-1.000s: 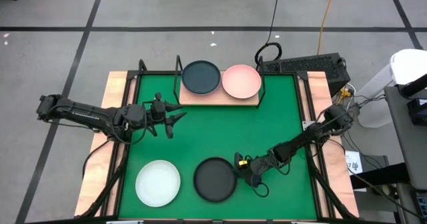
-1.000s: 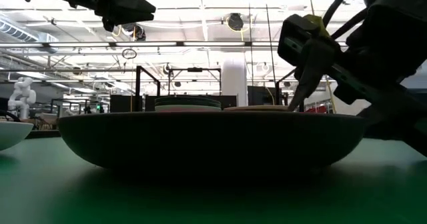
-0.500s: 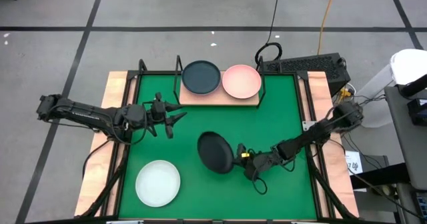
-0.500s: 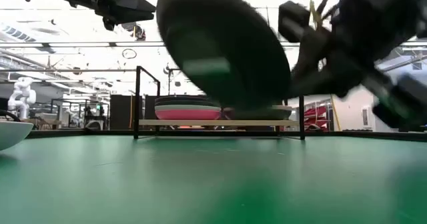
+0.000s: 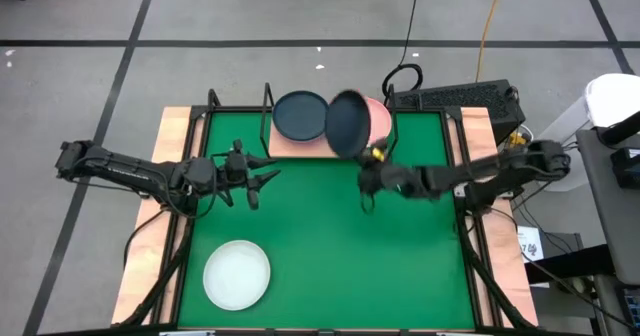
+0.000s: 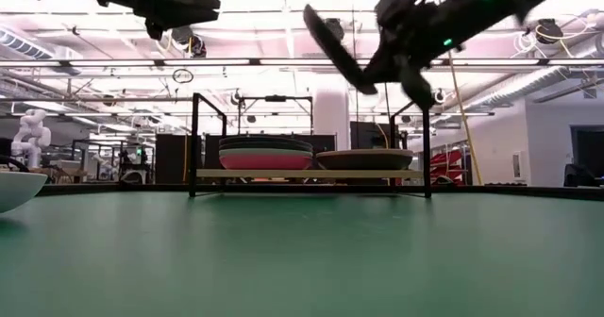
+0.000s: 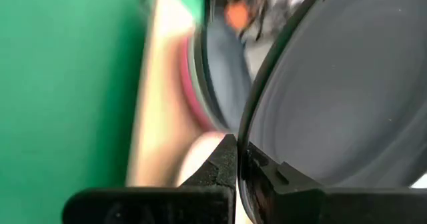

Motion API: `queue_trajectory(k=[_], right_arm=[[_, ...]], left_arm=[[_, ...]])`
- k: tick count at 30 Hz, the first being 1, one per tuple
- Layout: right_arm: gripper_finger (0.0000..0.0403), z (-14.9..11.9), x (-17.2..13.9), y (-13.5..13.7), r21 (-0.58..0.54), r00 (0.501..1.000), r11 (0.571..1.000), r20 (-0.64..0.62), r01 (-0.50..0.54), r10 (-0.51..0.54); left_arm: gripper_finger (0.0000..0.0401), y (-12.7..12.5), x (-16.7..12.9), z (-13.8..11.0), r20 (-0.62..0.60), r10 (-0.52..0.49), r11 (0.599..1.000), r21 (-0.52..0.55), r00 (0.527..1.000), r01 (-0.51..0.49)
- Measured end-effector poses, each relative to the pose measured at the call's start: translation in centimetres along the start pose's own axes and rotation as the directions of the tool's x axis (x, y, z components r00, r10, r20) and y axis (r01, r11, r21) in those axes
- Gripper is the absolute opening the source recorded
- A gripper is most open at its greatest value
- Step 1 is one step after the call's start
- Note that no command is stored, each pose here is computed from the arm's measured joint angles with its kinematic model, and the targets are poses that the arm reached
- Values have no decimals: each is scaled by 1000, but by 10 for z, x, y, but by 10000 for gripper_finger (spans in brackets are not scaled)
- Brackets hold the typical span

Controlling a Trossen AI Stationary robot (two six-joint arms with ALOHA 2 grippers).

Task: Place and stack plates onto a shelf
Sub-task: Stack the black plate on top of the light pink plate on the shelf

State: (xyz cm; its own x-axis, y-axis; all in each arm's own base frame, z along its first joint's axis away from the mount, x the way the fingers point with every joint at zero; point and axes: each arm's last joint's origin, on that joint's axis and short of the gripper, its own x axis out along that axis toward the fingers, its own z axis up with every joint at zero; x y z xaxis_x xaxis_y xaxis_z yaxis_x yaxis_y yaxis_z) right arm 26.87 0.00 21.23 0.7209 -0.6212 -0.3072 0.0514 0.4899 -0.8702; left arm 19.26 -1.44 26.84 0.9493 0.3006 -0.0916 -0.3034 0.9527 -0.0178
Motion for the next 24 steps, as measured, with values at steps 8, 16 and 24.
queue_trajectory(k=[8,16,24], right_arm=[[1,-32,51,-45,74,946,977,-245,-200,213],[0,-48,75,-47,133,870,939,-354,-317,344],[27,-52,77,-45,181,857,937,-383,-297,345]], left_arm=[[145,-1,-1,0,1,-7,1000,5,1000,7],[145,-1,-1,-1,-5,-7,1000,5,1000,7],[145,-1,0,-1,-5,-6,1000,11,1000,6]])
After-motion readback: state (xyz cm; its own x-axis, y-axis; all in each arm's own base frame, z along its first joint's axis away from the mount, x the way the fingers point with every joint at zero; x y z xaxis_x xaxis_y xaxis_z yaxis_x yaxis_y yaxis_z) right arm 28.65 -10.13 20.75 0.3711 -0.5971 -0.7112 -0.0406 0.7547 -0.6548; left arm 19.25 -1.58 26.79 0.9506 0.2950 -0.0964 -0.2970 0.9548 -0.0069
